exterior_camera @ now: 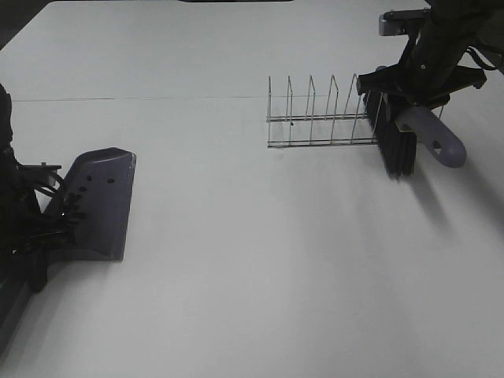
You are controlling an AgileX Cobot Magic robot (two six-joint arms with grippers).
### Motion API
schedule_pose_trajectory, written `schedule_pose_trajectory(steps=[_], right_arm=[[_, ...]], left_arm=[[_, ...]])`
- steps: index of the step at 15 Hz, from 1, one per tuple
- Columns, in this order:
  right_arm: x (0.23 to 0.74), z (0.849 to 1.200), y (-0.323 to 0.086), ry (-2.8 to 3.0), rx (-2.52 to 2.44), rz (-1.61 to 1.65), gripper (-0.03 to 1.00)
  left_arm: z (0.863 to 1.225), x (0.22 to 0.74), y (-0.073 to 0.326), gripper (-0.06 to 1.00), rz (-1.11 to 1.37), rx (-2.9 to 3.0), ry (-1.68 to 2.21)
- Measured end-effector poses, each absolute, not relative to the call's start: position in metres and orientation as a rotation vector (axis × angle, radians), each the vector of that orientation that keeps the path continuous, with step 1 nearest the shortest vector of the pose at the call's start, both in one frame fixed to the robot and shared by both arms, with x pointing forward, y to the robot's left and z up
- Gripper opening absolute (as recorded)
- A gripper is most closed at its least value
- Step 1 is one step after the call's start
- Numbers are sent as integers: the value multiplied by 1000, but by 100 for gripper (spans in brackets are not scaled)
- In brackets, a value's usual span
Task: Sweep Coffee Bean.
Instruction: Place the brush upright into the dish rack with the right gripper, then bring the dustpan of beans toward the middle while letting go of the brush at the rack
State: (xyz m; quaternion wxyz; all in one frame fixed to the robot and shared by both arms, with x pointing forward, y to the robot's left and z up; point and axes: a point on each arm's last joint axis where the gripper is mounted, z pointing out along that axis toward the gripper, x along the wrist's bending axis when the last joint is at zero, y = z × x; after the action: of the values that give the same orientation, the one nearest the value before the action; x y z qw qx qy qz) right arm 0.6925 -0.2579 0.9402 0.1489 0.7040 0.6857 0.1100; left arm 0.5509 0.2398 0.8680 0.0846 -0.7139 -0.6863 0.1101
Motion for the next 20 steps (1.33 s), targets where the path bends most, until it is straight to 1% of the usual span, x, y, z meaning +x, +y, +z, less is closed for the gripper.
schedule_pose_trajectory(steps=[3, 7, 8, 9, 10, 11, 12, 14, 16, 18, 20], right_arm=[[694, 928, -258, 1987, 2033, 283, 31], [700, 938, -258, 1977, 2034, 287, 31], [701, 943, -258, 1975, 2038, 282, 33], [704, 951, -257, 1974, 2028, 292, 47], [704, 956, -257, 1980, 2025, 291, 59], [702, 961, -258, 1980, 2026, 288, 67], [701, 966, -258, 1979, 2025, 288, 70], [697, 984, -258, 1960, 2008, 323, 72], [688, 1014, -259, 1936, 1993, 358, 72], [671, 1047, -262, 1924, 1990, 365, 72], [654, 1073, -264, 1958, 1968, 343, 72]], left_arm=[[868, 551, 240, 33, 330, -2129, -2051], [868, 551, 239, 33, 337, -2127, -2066], [868, 551, 239, 33, 338, -2126, -2067], [868, 551, 238, 33, 340, -2126, -2072], [868, 551, 238, 33, 341, -2125, -2073], [869, 552, 238, 33, 338, -2128, -2078], [871, 552, 237, 33, 331, -2134, -2095], [872, 555, 237, 33, 303, -2154, -2126], [874, 559, 236, 33, 289, -2165, -2141], [881, 573, 233, 33, 236, -2205, -2185], [889, 588, 230, 33, 193, -2241, -2233]])
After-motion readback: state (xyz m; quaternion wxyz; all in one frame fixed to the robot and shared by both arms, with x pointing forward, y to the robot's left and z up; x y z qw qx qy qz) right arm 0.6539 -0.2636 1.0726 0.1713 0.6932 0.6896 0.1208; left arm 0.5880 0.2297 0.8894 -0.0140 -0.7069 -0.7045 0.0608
